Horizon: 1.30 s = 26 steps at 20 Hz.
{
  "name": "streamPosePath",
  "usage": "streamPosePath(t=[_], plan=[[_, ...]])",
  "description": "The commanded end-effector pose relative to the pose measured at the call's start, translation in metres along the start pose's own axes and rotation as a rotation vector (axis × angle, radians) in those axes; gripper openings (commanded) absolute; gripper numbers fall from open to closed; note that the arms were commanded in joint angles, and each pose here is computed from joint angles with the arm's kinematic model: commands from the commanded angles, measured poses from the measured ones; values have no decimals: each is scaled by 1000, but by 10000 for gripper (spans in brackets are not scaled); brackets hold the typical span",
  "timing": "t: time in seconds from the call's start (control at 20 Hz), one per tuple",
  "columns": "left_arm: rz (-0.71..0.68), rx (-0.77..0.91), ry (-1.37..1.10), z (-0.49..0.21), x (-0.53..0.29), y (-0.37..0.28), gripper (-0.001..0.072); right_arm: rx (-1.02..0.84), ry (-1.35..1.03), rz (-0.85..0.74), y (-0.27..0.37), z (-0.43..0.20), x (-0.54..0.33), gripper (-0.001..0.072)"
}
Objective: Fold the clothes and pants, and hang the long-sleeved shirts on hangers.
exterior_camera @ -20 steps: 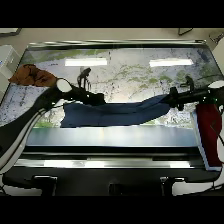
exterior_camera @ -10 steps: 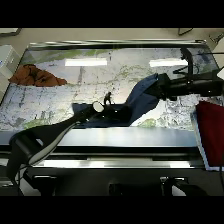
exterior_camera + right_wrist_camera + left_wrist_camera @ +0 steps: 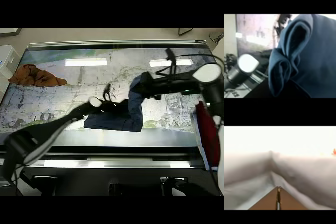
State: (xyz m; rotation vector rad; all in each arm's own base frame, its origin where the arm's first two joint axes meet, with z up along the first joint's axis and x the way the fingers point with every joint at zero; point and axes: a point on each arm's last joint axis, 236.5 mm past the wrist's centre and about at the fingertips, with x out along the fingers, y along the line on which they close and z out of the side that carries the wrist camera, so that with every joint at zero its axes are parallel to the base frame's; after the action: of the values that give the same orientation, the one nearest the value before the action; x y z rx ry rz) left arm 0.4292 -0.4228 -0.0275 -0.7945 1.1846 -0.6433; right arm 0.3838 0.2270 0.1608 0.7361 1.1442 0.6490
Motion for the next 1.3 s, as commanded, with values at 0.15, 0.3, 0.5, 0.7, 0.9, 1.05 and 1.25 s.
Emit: streamPosePath(t=[0.15, 0.3, 0.5, 0.7, 0.9, 1.05, 1.25], plan=[[281, 185, -114, 107, -237, 68, 26, 156, 117, 134, 8, -27, 159, 38], [371, 258, -182, 104, -324, 58, 27, 308, 144, 118, -21, -49, 233, 93], [395, 357, -264, 92, -368, 20, 27, 420, 149, 276, -18, -46, 259, 619], [396, 399, -286, 88, -378, 9, 27, 319, 79, 251, -59, 25, 166, 619], [397, 397, -282, 88, -378, 10, 27, 326, 196, -350, -222, 5, 33, 628], [393, 396, -281, 87, -377, 9, 27, 419, 286, -500, -275, -36, 10, 629], [392, 360, -236, 76, -374, 12, 27, 411, 222, -246, -260, -41, 71, 628]])
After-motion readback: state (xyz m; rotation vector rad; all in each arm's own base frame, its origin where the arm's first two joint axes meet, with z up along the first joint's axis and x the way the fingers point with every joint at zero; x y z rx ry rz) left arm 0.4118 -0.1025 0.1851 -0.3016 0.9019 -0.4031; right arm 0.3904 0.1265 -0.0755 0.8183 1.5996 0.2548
